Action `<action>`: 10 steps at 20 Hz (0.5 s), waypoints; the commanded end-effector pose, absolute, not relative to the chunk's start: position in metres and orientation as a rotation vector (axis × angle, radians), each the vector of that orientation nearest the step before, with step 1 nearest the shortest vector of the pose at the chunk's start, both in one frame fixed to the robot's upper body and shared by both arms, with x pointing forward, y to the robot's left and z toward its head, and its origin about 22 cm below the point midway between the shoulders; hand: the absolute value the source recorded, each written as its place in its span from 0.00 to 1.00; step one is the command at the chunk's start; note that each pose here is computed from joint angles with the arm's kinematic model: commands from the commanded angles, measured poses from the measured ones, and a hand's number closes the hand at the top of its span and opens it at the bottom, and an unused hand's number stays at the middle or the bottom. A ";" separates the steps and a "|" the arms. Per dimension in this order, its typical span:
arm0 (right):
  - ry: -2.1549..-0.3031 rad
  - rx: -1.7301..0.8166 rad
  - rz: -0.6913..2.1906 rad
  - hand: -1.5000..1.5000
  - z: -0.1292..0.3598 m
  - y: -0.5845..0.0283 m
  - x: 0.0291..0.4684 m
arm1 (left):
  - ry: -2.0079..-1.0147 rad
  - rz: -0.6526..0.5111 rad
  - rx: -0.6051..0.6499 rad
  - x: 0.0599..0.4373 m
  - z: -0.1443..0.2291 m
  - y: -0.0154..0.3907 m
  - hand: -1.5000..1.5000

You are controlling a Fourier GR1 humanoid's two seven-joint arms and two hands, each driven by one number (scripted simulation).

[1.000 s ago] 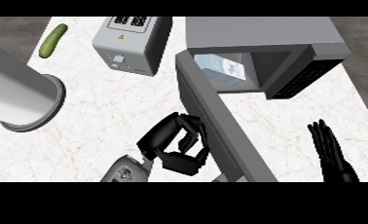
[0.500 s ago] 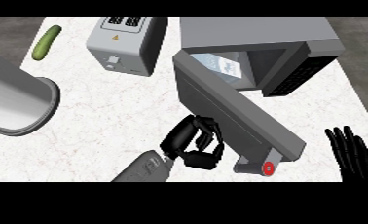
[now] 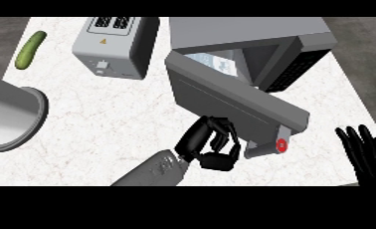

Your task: Pick up the milk, place it into the microwave and close the microwave

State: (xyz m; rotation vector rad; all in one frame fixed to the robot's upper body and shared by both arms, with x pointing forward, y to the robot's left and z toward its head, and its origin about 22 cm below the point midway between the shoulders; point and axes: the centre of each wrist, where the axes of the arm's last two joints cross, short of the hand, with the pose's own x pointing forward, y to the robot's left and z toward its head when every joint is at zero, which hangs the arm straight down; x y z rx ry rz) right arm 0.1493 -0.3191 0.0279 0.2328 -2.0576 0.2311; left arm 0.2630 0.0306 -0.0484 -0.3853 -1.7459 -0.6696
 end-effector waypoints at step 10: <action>-2.079 0.258 0.377 0.00 0.076 -0.327 0.161 | -1.845 -0.318 -0.256 0.289 -0.002 0.009 1.00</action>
